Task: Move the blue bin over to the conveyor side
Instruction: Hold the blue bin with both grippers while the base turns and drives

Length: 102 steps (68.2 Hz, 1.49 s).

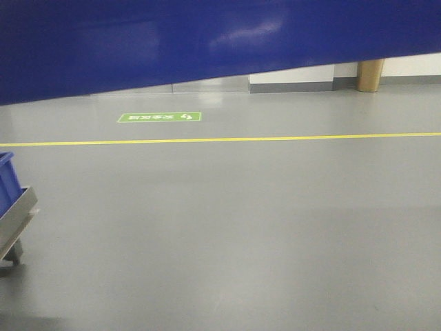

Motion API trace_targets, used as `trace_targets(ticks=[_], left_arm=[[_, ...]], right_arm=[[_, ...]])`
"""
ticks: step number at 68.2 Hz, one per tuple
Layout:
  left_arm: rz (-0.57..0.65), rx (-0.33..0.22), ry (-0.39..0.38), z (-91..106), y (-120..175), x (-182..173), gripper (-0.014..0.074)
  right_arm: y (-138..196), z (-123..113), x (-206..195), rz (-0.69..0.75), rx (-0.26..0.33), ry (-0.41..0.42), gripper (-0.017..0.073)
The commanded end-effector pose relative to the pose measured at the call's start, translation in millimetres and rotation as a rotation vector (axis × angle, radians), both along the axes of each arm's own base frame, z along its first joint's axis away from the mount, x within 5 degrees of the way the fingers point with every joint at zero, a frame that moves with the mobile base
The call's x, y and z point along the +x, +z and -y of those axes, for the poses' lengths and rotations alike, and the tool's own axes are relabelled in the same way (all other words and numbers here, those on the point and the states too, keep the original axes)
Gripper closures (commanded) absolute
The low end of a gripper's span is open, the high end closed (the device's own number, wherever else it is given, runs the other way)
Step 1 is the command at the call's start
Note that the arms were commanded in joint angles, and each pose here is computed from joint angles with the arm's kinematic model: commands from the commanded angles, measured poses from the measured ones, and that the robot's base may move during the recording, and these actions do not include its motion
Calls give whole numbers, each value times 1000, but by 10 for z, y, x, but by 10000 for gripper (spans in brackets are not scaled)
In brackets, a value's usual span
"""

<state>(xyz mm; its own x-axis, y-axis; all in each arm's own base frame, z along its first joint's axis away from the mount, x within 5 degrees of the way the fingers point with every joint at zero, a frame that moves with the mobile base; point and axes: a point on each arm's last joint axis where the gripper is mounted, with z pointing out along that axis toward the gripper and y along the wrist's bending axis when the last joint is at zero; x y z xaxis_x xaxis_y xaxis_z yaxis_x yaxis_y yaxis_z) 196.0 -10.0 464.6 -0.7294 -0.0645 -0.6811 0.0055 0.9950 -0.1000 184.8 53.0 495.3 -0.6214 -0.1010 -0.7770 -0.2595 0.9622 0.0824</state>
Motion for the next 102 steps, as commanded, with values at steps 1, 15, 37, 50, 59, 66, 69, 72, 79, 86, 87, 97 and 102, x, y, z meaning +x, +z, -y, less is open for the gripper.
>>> trace_targets(ticks=[1, 15, 37, 50, 59, 66, 69, 72, 79, 86, 87, 97, 102], left_arm=[[100, 67, 31, -71, 113, -33, 611], [100, 67, 31, -71, 113, -33, 611], [100, 67, 31, -71, 113, -33, 611], [99, 70, 33, -74, 112, -32, 611], [99, 70, 33, -74, 112, -32, 611], [99, 70, 33, -74, 112, -32, 611], [99, 70, 33, -74, 112, -32, 611], [99, 70, 33, -74, 112, -32, 611], [99, 70, 33, -74, 112, -32, 611], [99, 70, 33, -74, 112, -32, 611], [99, 70, 33, -74, 112, -32, 611], [99, 70, 33, -74, 112, -32, 611], [99, 74, 35, -78, 112, -32, 611]], right_arm=[[150, 103, -38, 143, -54, -48, 628], [150, 103, -38, 143, -54, -48, 628], [152, 102, -37, 145, -54, -48, 628], [155, 102, -35, 149, -53, -48, 628], [158, 101, -33, 153, -52, -49, 628], [164, 100, -30, 161, -50, -49, 628], [166, 100, -29, 163, -49, -49, 628], [168, 100, -28, 165, -49, -49, 628], [168, 100, -28, 165, -49, -49, 628], [168, 100, -28, 165, -49, -49, 628], [168, 100, -28, 165, -49, -49, 628], [168, 100, -28, 165, -49, -49, 628], [168, 100, -28, 165, -49, -49, 628]])
